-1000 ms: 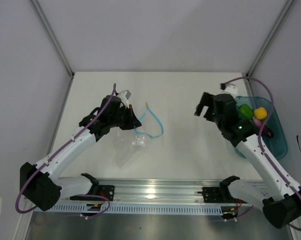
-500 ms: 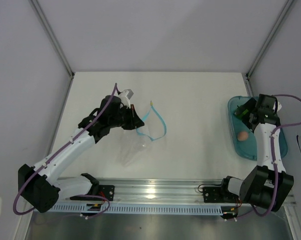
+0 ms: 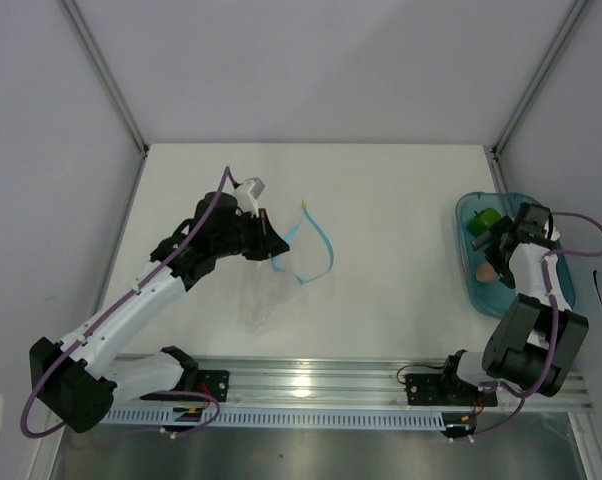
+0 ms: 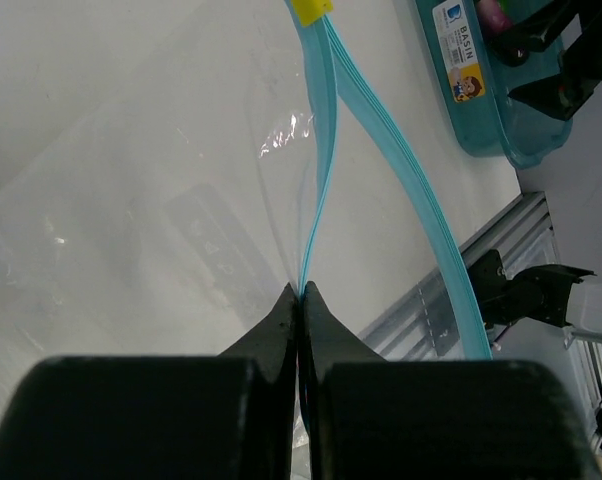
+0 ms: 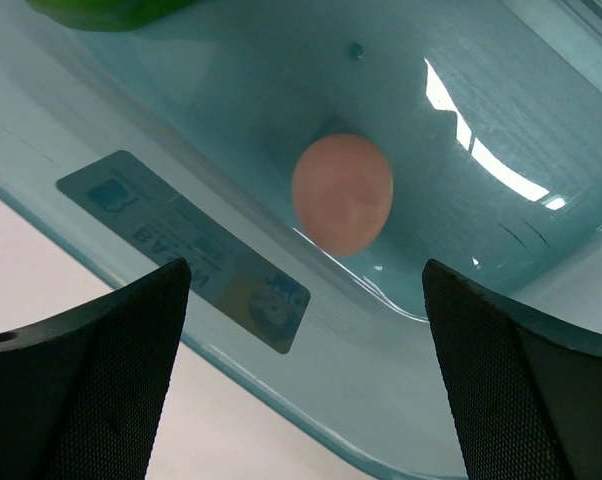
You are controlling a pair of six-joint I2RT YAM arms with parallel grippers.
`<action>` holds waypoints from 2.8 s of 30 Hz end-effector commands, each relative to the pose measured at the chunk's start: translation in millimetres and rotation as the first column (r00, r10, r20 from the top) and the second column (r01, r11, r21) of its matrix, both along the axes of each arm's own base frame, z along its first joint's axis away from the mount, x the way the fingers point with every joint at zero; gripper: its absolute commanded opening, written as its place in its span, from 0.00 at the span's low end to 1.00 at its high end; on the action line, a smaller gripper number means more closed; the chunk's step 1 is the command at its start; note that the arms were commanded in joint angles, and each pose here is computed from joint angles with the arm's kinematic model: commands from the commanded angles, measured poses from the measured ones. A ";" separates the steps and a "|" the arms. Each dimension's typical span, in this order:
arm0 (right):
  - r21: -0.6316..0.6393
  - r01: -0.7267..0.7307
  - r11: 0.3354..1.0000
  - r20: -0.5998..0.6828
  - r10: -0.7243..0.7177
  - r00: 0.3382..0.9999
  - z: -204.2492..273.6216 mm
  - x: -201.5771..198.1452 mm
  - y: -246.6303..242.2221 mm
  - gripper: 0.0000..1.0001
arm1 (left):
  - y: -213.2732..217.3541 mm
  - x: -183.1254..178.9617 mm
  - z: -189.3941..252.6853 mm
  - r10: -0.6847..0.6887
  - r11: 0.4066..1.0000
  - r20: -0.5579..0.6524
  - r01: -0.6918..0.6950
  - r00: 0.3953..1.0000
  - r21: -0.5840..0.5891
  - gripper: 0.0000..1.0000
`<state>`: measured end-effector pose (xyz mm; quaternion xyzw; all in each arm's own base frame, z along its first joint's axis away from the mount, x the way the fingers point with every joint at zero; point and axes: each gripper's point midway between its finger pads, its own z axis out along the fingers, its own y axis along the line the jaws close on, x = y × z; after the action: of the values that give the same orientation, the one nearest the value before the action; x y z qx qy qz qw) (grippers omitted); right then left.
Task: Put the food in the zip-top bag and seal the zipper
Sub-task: Pick up the fake vegetable from the bin, then place the fake vegetable in the zipper food storage bag.
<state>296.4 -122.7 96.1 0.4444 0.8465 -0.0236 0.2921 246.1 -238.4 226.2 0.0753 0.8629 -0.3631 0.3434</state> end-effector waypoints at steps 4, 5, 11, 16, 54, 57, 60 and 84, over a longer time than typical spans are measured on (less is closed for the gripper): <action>-0.034 0.018 0.999 0.021 -0.017 1.000 -13.7 11.0 -8.6 0.99 | -8.6 -6.1 6.6 -0.019 0.999 0.004 0.019 1.000 -0.026 0.01; -0.049 0.020 0.999 0.004 -0.020 1.000 -19.1 11.3 -12.5 0.99 | -9.6 -7.1 5.0 -0.020 1.000 -0.002 0.020 1.000 -0.023 0.01; -0.060 0.008 0.998 -0.024 -0.009 1.000 -38.4 22.0 -19.1 0.97 | -19.8 -8.8 5.4 -0.030 0.999 -0.015 0.030 0.999 -0.022 0.01; -0.075 0.009 0.997 -0.029 -0.011 1.000 -46.4 30.5 -22.3 0.96 | -27.5 -7.4 8.8 -0.043 0.999 -0.018 0.043 0.999 -0.011 0.01; -0.153 -0.323 0.934 0.196 0.349 0.916 86.1 53.2 74.2 0.18 | -27.1 -8.2 7.6 -0.059 0.998 0.001 0.059 0.998 0.006 0.01; -0.131 -0.507 0.852 0.299 0.521 0.799 122.0 47.0 139.8 0.19 | -29.4 -6.4 9.0 -0.059 0.998 -0.002 0.059 0.998 -0.003 0.01; -0.101 -0.646 0.757 0.403 0.625 0.669 153.2 33.8 197.2 0.19 | -31.2 -5.6 10.5 -0.061 0.998 -0.004 0.061 0.998 -0.010 0.01; -0.131 -0.951 0.279 0.443 0.875 0.195 180.1 -31.6 433.4 0.71 | -31.3 -9.0 20.3 -0.063 0.997 0.004 0.063 0.998 -0.035 0.01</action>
<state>259.4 310.1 254.2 -0.1348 0.8616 0.3283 0.3629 236.0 -262.4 213.1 0.0904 0.8767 -0.3598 0.3061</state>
